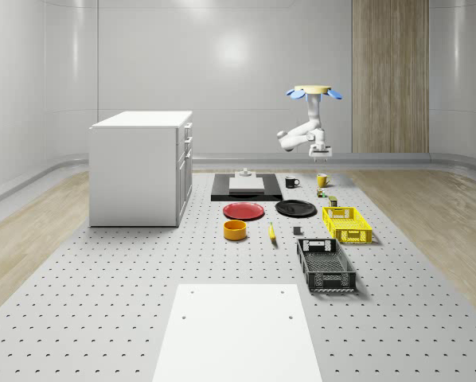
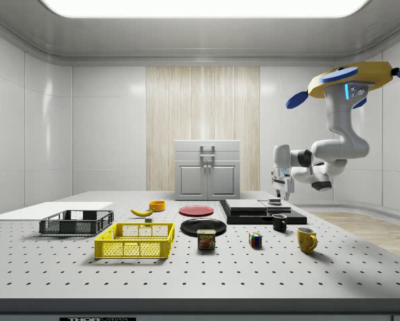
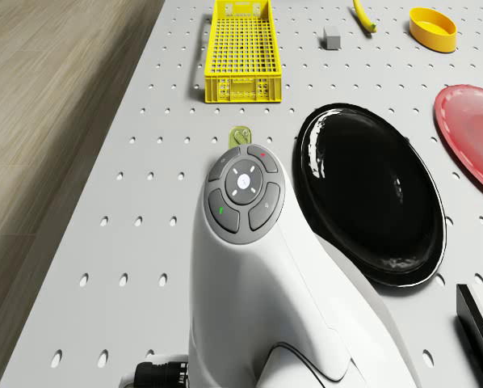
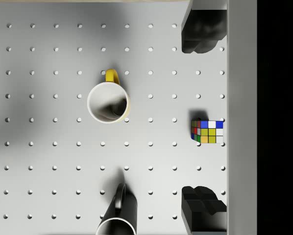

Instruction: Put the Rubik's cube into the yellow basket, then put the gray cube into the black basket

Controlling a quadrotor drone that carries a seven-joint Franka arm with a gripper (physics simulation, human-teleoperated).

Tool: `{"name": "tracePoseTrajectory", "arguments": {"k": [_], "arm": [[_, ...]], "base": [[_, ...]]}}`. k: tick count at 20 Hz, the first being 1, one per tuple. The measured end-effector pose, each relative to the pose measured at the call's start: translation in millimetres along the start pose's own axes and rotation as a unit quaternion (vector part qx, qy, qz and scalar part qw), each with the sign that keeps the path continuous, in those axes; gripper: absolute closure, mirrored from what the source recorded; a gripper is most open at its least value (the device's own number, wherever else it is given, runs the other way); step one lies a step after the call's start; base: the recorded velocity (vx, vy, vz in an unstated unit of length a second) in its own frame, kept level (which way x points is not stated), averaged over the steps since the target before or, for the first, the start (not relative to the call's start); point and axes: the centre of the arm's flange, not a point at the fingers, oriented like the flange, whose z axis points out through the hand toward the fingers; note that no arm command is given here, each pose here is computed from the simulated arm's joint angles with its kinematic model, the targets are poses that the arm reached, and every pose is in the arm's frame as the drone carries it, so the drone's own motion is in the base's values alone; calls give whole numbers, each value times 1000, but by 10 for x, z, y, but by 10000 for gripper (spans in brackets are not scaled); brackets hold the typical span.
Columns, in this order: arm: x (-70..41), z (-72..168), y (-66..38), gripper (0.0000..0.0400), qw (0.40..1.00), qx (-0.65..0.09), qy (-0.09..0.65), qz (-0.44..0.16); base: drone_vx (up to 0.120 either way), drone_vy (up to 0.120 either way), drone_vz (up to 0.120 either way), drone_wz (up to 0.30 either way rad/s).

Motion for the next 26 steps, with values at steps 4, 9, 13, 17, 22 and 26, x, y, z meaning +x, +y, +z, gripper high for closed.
{"name": "tracePoseTrajectory", "arguments": {"k": [4, 9, 13, 17, 22, 26], "arm": [[-3, 0, -3, 0, 1000, -2, 2, 0], [-5, 0, -5, 0, 1000, -2, 3, 0], [-6, -1, -5, 0, 1000, -3, 3, 0], [-6, -1, -6, 0, 1000, -3, 3, 0], [-6, -1, -6, 0, 1000, -3, 3, 0], [-6, -1, -6, 0, 1000, -3, 3, 0]], "base": [[120, -90, -120, 0], [120, -8, -120, 0], [120, 0, -120, 0], [120, -60, -120, 0], [8, 0, -120, 0], [80, 0, -120, 0]]}}
